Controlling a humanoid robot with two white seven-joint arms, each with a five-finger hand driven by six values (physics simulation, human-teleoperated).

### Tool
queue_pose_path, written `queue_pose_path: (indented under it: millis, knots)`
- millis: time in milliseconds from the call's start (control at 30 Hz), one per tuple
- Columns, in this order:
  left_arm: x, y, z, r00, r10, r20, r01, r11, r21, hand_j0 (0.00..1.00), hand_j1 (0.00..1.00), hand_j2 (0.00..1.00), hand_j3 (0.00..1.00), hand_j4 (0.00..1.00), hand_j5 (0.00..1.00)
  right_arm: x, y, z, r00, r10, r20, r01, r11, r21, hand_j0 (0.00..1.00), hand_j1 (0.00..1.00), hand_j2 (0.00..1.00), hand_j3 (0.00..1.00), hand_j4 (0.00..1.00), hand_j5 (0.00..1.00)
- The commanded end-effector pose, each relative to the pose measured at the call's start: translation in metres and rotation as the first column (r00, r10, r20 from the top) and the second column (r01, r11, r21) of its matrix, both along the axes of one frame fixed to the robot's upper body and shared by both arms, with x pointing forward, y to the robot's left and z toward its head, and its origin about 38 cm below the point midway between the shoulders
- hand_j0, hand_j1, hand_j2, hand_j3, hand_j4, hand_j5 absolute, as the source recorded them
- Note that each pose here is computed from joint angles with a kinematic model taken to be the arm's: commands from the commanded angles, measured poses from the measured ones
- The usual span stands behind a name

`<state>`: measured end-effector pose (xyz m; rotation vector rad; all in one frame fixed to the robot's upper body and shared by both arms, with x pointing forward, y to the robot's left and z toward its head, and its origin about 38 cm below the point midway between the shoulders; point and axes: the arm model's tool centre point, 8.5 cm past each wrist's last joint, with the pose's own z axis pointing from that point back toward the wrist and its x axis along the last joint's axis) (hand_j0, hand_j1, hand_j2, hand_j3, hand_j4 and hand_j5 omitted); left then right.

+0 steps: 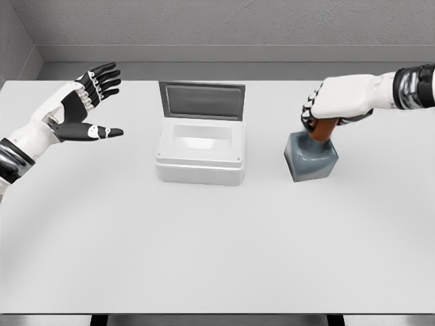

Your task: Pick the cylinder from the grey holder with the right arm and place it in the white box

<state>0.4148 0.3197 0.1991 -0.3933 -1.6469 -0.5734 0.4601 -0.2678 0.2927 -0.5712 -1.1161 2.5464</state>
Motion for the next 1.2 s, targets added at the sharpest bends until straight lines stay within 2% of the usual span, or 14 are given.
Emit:
queue_pose_path:
  millis: [0,33,167,267,500,667,733,833,967,1033,1167]
  knots:
    - [0.0,0.001,0.0,1.0,0.002,-0.003,-0.002,1.0,-0.004,1.0,1.0,1.0,1.0,1.0,1.0,-0.005,0.006,0.005,1.0,0.023,0.013,-0.023,1.0,0.008,0.46,0.46,0.46,0.46,0.46,0.46]
    - [0.001,0.001,0.001,1.0,0.001,0.0,-0.001,1.0,-0.004,1.0,1.0,1.0,1.0,1.0,1.0,-0.005,0.01,0.01,0.999,0.034,0.024,-0.035,0.999,0.01,0.46,0.46,0.46,0.46,0.46,0.46]
    - [0.002,0.002,-0.002,1.0,0.008,-0.007,-0.009,1.0,-0.005,1.0,1.0,1.0,1.0,1.0,1.0,-0.005,0.022,0.011,0.998,0.06,0.026,-0.061,0.998,0.02,0.46,0.46,0.46,0.46,0.46,0.46]
    - [0.019,0.003,-0.009,0.999,0.044,-0.023,-0.045,0.998,-0.041,1.0,1.0,1.0,1.0,1.0,1.0,-0.003,0.043,0.012,0.994,0.102,0.034,-0.103,0.994,0.032,0.46,0.46,0.46,0.46,0.46,0.46]
    - [0.033,0.012,-0.026,0.994,0.086,-0.073,-0.089,0.996,-0.033,1.0,1.0,1.0,1.0,1.0,1.0,-0.003,0.083,0.009,0.983,0.181,0.033,-0.183,0.981,0.064,0.46,0.46,0.46,0.46,0.46,0.46]
    - [0.043,0.002,-0.031,0.993,0.08,-0.09,-0.083,0.996,-0.038,1.0,1.0,1.0,1.0,1.0,1.0,-0.004,0.1,0.008,0.977,0.212,0.035,-0.214,0.974,0.076,0.46,0.46,0.46,0.46,0.46,0.46]
    - [0.045,-0.004,-0.031,0.994,0.071,-0.087,-0.075,0.996,-0.045,1.0,1.0,1.0,1.0,1.0,1.0,-0.005,0.113,0.008,0.971,0.236,0.034,-0.238,0.967,0.088,0.46,0.46,0.46,0.46,0.46,0.46]
    - [0.049,-0.009,-0.031,0.994,0.066,-0.087,-0.071,0.996,-0.054,1.0,1.0,1.0,1.0,1.0,1.0,0.002,0.124,0.002,0.972,0.235,0.024,-0.236,0.967,0.098,0.46,0.46,0.46,0.46,0.46,0.46]
    - [0.05,-0.011,-0.031,0.994,0.063,-0.089,-0.067,0.997,-0.049,1.0,1.0,1.0,1.0,1.0,1.0,0.001,0.14,0.001,0.965,0.261,0.023,-0.262,0.959,0.109,0.46,0.46,0.46,0.46,0.46,0.46]
    - [0.051,-0.011,-0.03,0.995,0.061,-0.085,-0.066,0.997,-0.049,1.0,1.0,1.0,1.0,1.0,1.0,0.004,0.141,0.0,0.967,0.254,0.019,-0.254,0.961,0.112,0.46,0.46,0.46,0.46,0.46,0.46]
    - [0.051,-0.014,-0.03,0.995,0.056,-0.086,-0.06,0.997,-0.05,1.0,1.0,1.0,1.0,1.0,1.0,0.005,0.15,0.009,0.963,0.268,0.037,-0.27,0.956,0.112,0.46,0.46,0.46,0.46,0.46,0.46]
